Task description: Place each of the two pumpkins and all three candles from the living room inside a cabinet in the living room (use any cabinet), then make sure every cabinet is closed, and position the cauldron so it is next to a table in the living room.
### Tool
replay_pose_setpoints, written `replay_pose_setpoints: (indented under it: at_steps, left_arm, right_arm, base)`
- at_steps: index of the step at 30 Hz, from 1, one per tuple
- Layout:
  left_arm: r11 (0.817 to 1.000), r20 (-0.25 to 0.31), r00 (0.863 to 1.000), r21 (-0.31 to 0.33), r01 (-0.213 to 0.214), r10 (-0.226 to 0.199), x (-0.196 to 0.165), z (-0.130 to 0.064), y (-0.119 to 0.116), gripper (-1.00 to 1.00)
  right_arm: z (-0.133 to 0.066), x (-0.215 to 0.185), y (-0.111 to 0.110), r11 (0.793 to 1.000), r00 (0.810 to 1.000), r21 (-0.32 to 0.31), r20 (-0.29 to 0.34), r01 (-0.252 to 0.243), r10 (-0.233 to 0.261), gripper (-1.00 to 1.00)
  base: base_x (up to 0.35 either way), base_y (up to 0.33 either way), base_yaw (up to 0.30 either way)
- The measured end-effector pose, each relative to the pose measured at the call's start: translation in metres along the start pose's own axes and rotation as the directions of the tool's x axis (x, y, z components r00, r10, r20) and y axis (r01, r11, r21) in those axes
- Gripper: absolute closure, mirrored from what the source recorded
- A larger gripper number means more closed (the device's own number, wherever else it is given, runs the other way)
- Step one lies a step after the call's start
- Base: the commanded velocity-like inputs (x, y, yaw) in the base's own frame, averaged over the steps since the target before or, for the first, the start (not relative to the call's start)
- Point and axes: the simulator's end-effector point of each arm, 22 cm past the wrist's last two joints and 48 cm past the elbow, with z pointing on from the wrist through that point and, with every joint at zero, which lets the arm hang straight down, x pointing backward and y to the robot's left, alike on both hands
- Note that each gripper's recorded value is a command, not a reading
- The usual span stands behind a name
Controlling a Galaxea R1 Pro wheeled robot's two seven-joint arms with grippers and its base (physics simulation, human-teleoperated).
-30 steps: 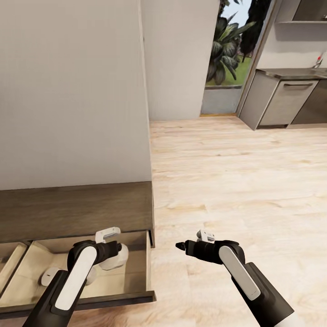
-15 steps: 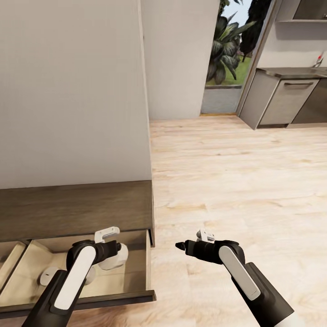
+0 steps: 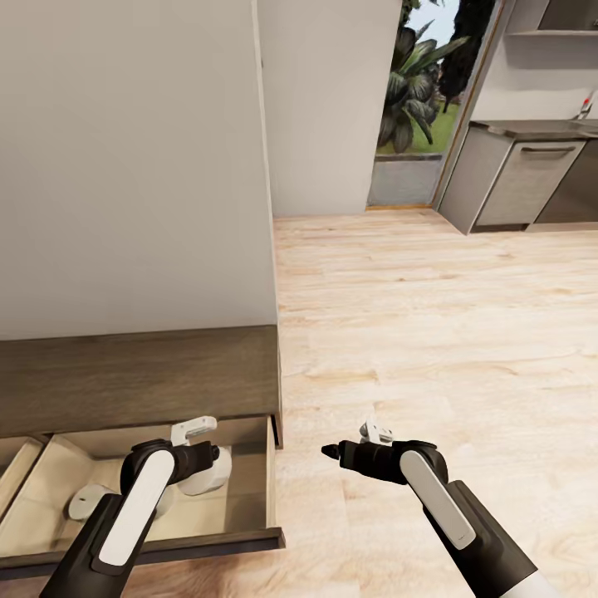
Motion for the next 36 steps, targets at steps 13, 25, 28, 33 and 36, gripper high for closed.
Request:
replay_pose_setpoints:
  at_steps: [13,25,28,33,36]
  left_arm:
    - [1.000,-0.025,1.000,-0.012,0.004,-0.005,0.021,0.031,0.006,1.00]
    - [0.998,0.015,0.999,-0.031,0.052,-0.051,0.029,0.060,0.011,1.00]
    - [0.997,0.012,0.998,-0.040,0.061,-0.061,0.035,0.070,0.014,1.00]
    - [0.997,0.011,0.998,-0.044,0.066,-0.065,0.042,0.081,0.017,1.00]
    - [0.997,0.011,0.998,-0.044,0.066,-0.066,0.045,0.087,0.018,1.00]
  right_arm:
    - [0.016,0.005,-0.006,1.000,1.000,-0.013,0.015,0.008,-0.008,-1.00]
    - [-0.002,-0.019,-0.011,0.996,0.990,-0.031,0.117,0.088,-0.084,-1.00]
    - [0.003,-0.016,-0.014,0.996,0.990,-0.033,0.117,0.087,-0.082,-1.00]
    - [0.011,-0.011,-0.018,0.996,0.990,-0.034,0.116,0.086,-0.082,-1.00]
    - [0.016,-0.009,-0.021,0.996,0.990,-0.035,0.116,0.087,-0.082,-1.00]
  base:
    - [0.000,0.000,0.000]
    - [0.000,0.000,0.000]
    - [0.000,0.000,0.000]
    - [0.000,0.000,0.000]
    - [0.000,0.000,0.000]
